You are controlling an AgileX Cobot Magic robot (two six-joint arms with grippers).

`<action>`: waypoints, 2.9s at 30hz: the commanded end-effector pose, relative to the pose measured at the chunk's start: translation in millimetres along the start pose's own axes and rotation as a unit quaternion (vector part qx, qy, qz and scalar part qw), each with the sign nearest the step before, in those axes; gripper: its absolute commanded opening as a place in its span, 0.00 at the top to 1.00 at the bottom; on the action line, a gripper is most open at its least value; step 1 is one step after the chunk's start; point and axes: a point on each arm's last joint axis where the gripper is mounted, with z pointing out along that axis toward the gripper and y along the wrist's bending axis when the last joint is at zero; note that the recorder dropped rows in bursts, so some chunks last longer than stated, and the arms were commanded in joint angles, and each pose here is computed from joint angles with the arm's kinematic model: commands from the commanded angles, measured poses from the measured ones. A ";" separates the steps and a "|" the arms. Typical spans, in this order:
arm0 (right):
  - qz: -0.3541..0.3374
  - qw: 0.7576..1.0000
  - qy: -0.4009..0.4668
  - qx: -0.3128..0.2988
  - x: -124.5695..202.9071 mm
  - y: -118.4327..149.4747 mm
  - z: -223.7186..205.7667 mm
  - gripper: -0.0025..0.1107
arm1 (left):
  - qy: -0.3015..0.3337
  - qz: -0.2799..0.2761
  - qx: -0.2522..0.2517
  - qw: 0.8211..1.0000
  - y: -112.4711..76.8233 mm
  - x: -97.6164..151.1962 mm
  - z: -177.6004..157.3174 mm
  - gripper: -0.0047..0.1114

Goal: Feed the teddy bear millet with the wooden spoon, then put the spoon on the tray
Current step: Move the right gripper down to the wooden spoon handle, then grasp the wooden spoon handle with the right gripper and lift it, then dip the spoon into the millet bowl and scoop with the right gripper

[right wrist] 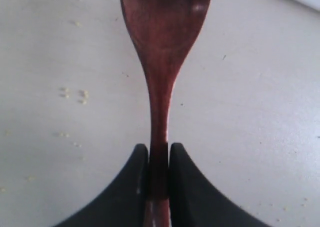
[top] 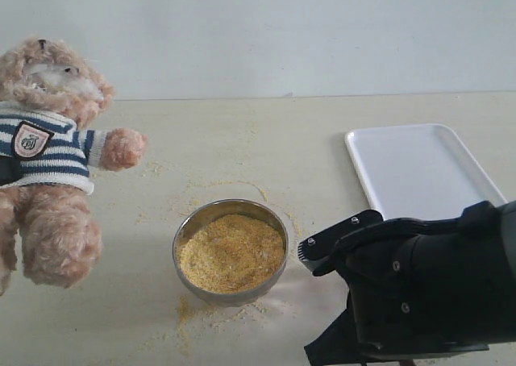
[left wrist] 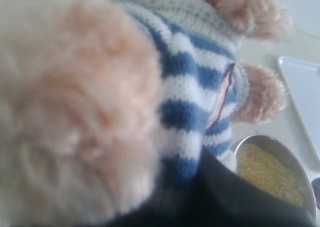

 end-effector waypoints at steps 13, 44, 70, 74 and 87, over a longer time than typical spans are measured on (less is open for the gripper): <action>-0.046 0.996 -0.048 -0.054 -18.7 -7.5 5.0 0.98 | 0.007 0.009 0.016 1.000 -3.8 1.4 -2.3 0.92; -0.356 0.885 -0.212 -0.214 34.2 -88.4 -155.4 0.98 | 0.004 0.008 0.011 1.000 -3.0 0.8 -2.3 0.92; -0.587 0.800 -0.076 0.099 -112.2 8.9 -118.4 0.98 | -0.026 0.008 -0.039 0.999 6.1 -4.7 -2.6 0.92; -0.603 0.786 -0.045 0.127 -114.6 18.9 -96.6 0.98 | -0.028 0.008 -0.041 0.999 6.6 -4.9 -2.7 0.92; -0.622 0.775 -0.070 0.086 -114.9 34.3 -86.7 0.98 | -0.029 0.005 -0.041 0.999 6.4 -5.2 -2.7 0.92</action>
